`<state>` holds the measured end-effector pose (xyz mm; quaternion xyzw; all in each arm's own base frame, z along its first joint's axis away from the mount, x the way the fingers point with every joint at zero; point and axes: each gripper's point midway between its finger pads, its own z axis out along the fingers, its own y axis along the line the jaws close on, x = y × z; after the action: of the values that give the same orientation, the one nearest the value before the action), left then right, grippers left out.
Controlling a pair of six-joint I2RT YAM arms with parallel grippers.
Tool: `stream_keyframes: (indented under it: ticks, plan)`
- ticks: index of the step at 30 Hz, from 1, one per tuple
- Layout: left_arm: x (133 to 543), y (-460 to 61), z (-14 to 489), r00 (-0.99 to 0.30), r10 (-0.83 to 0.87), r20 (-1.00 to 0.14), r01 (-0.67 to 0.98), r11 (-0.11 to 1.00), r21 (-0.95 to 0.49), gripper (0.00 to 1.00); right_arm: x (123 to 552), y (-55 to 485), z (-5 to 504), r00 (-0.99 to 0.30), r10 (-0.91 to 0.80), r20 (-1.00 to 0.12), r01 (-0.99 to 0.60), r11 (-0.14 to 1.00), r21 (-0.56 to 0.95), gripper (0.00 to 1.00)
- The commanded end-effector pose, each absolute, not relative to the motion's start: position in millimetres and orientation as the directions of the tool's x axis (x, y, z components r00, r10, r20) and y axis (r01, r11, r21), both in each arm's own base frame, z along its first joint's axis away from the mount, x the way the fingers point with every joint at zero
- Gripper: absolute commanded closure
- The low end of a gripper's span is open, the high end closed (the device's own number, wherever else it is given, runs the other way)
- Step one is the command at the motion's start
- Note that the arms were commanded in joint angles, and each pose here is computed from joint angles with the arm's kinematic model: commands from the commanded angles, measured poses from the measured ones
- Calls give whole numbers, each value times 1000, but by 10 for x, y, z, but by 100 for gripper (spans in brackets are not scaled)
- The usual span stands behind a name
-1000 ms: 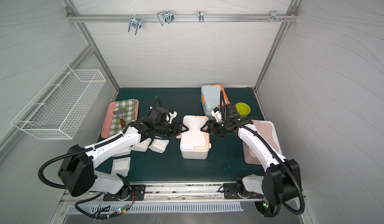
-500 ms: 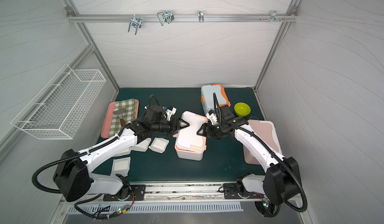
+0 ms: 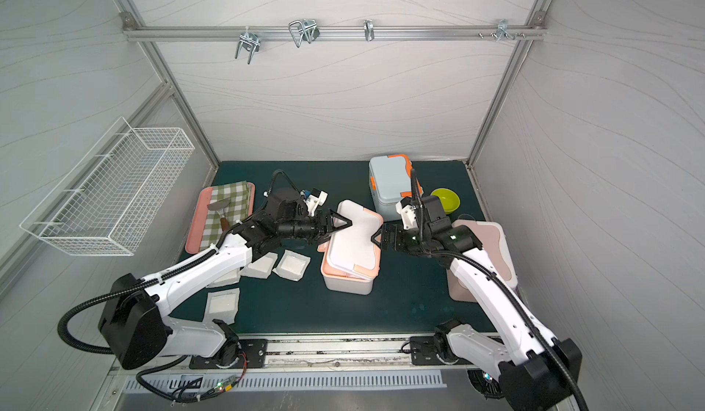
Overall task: Open first aid kits and take out gauze
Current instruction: Open the lid of the first aid kit.
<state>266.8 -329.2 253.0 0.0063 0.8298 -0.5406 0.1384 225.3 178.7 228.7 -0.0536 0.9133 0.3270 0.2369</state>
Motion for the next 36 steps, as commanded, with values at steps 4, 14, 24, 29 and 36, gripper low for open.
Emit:
stream_keyframes:
  ticks: [4, 14, 24, 29, 36]
  plan:
    - [2557, -3791, 3119, -926, -32, -375, 339, 365, -867, 24, 2235, 1455, 2584, -822, 183, -539, -191, 802, 565, 1]
    - [2291, -4548, 3181, -880, 167, -444, 472, 396, -787, 23, 2225, 940, 2697, -778, 366, -510, 9, 818, 575, 1]
    - [2158, -4629, 3170, -845, 263, -466, 535, 403, -742, 21, 2316, 1128, 3032, -779, 417, -469, -79, 676, 733, 1]
    - [2030, -4768, 3328, -848, 268, -456, 519, 256, -815, 20, 2389, 1310, 3126, -812, 390, -435, -143, 590, 795, 1]
    - [2000, -4749, 3262, -849, 277, -449, 516, 260, -816, 20, 2443, 1535, 3095, -867, 294, -402, -213, 511, 833, 1]
